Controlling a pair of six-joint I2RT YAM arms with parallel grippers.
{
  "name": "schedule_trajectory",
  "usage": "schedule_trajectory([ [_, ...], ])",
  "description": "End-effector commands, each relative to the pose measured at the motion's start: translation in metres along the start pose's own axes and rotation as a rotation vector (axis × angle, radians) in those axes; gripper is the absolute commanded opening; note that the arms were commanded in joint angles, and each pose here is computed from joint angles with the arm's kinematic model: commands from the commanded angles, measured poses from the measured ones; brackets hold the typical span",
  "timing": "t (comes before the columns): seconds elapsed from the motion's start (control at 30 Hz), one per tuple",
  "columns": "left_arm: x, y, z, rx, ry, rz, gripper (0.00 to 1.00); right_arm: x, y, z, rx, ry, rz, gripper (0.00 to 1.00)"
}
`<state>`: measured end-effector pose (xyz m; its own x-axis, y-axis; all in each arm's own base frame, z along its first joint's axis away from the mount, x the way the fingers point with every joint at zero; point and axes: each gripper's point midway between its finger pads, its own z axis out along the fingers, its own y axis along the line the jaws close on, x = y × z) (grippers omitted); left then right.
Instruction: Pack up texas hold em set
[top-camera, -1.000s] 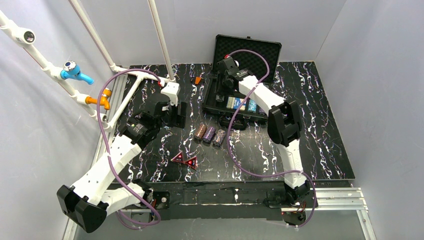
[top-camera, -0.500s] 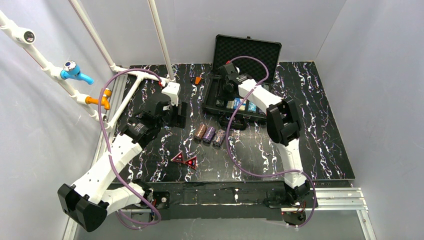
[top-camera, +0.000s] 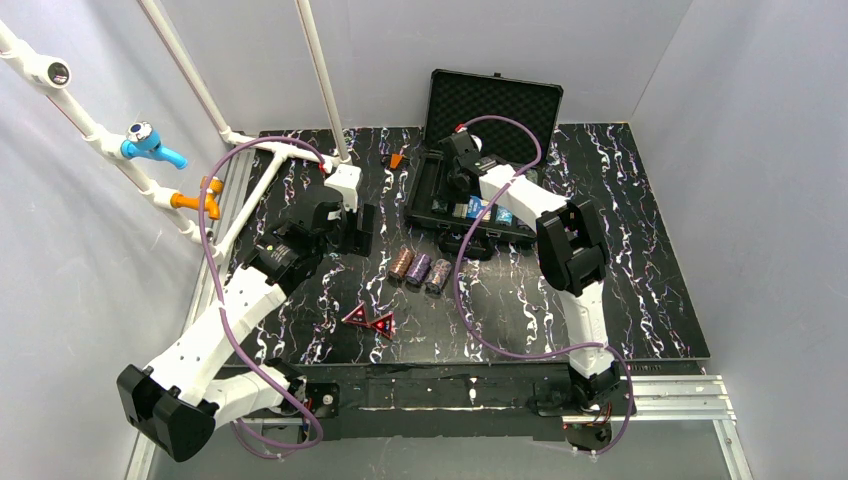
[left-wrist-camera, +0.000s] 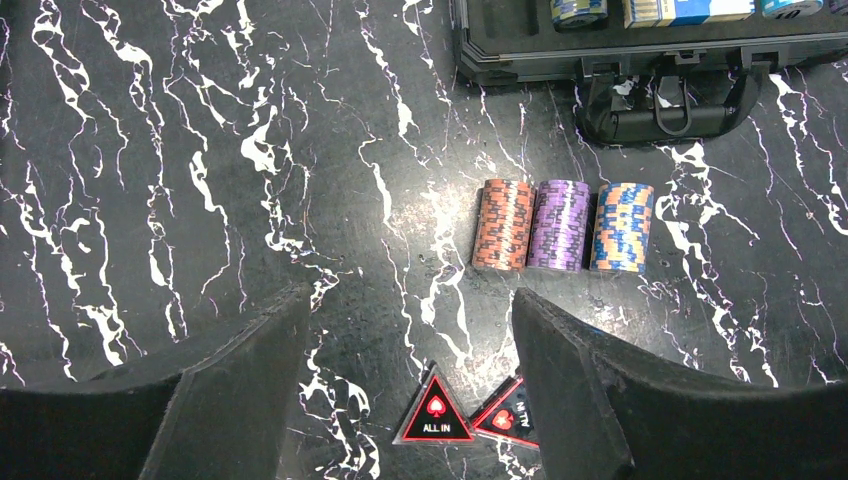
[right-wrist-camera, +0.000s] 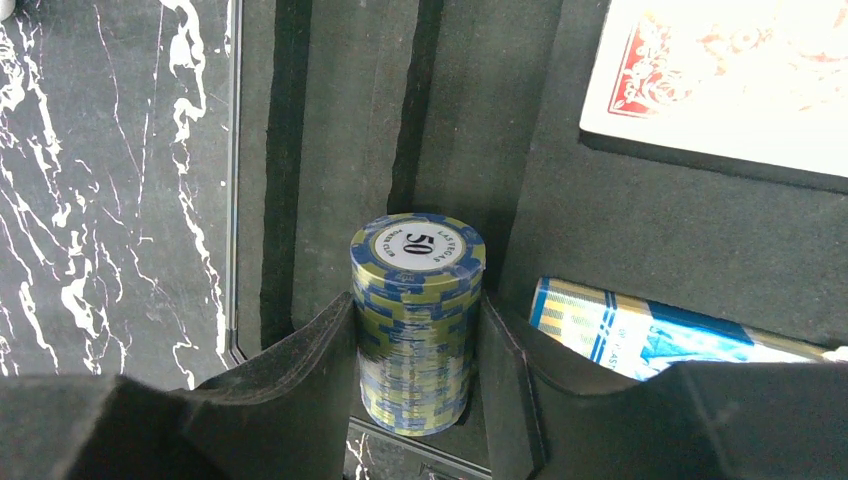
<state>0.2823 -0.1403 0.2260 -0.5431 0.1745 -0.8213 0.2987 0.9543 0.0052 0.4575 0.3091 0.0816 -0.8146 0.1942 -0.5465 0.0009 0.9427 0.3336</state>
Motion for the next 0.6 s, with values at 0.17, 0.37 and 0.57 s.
schedule_trajectory([
  [0.17, 0.004, 0.004, -0.001, -0.023, 0.017, 0.019, 0.72, 0.079, -0.023, -0.02, 0.109, 0.236, -0.031, 0.01],
  [0.37, 0.003, 0.003, -0.001, -0.021, 0.017, 0.019, 0.72, 0.081, -0.022, -0.027, 0.107, 0.233, -0.06, 0.13],
  [0.57, 0.004, 0.002, -0.001, -0.011, 0.017, 0.021, 0.72, 0.069, -0.019, -0.039, 0.108, 0.194, -0.092, 0.4],
])
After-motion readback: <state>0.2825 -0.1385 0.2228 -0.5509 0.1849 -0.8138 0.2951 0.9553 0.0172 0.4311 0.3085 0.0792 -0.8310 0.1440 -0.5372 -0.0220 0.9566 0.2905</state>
